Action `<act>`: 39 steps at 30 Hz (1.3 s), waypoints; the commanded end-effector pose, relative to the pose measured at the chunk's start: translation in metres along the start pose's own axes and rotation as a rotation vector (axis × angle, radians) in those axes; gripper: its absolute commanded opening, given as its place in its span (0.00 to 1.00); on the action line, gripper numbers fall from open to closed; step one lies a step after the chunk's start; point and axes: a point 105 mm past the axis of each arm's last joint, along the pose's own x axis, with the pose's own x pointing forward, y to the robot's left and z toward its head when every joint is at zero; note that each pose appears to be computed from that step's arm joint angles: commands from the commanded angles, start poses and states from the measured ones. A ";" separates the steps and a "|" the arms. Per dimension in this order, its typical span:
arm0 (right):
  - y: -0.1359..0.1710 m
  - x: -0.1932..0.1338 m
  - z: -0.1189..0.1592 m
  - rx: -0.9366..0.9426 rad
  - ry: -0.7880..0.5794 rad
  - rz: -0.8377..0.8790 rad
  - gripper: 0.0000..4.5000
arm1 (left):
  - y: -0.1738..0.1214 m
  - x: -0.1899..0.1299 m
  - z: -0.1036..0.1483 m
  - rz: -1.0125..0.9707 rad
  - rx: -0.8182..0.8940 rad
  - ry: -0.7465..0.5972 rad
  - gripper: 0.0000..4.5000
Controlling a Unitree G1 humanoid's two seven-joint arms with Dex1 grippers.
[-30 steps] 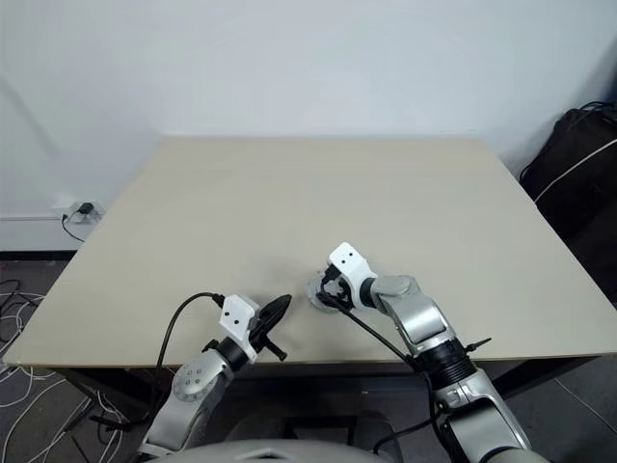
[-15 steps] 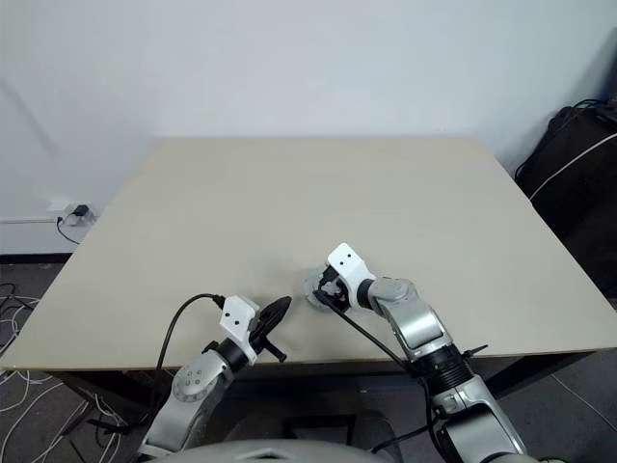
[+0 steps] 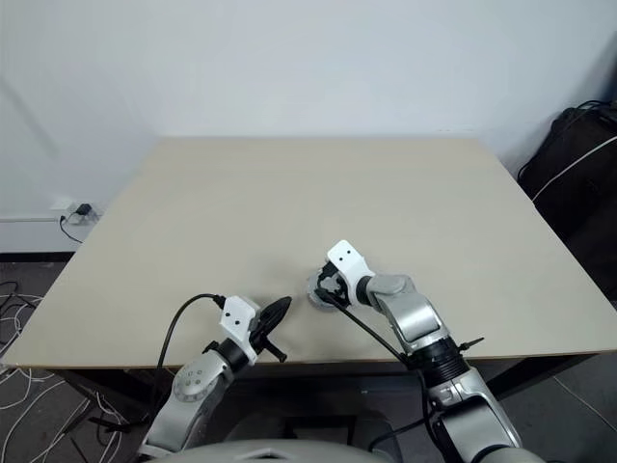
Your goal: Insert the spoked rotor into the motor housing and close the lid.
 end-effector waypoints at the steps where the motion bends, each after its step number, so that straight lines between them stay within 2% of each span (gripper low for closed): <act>1: -0.007 0.000 0.002 -0.027 0.015 -0.043 0.71 | -0.002 0.003 0.016 -0.008 0.018 -0.059 0.00; 10: -0.002 0.000 -0.006 -0.123 0.047 0.004 0.71 | -0.002 0.005 0.015 -0.004 0.017 -0.059 0.00; 18: -0.008 0.002 -0.012 -0.044 0.086 -0.045 0.71 | 0.003 0.005 0.013 0.020 0.001 -0.049 0.00; 24: -0.009 0.001 -0.011 -0.043 0.092 -0.058 0.71 | 0.030 0.016 0.007 0.192 -0.030 0.031 0.00; 30: -0.010 0.002 -0.011 -0.042 0.091 -0.061 0.71 | 0.043 0.033 0.007 0.199 -0.246 0.128 0.00; 33: -0.011 0.001 -0.010 -0.042 0.088 -0.061 0.71 | 0.044 0.042 0.001 0.131 -0.345 0.242 0.00; 39: -0.011 0.000 -0.010 -0.039 0.083 -0.063 0.71 | 0.037 0.053 0.003 -0.016 -0.467 0.304 0.00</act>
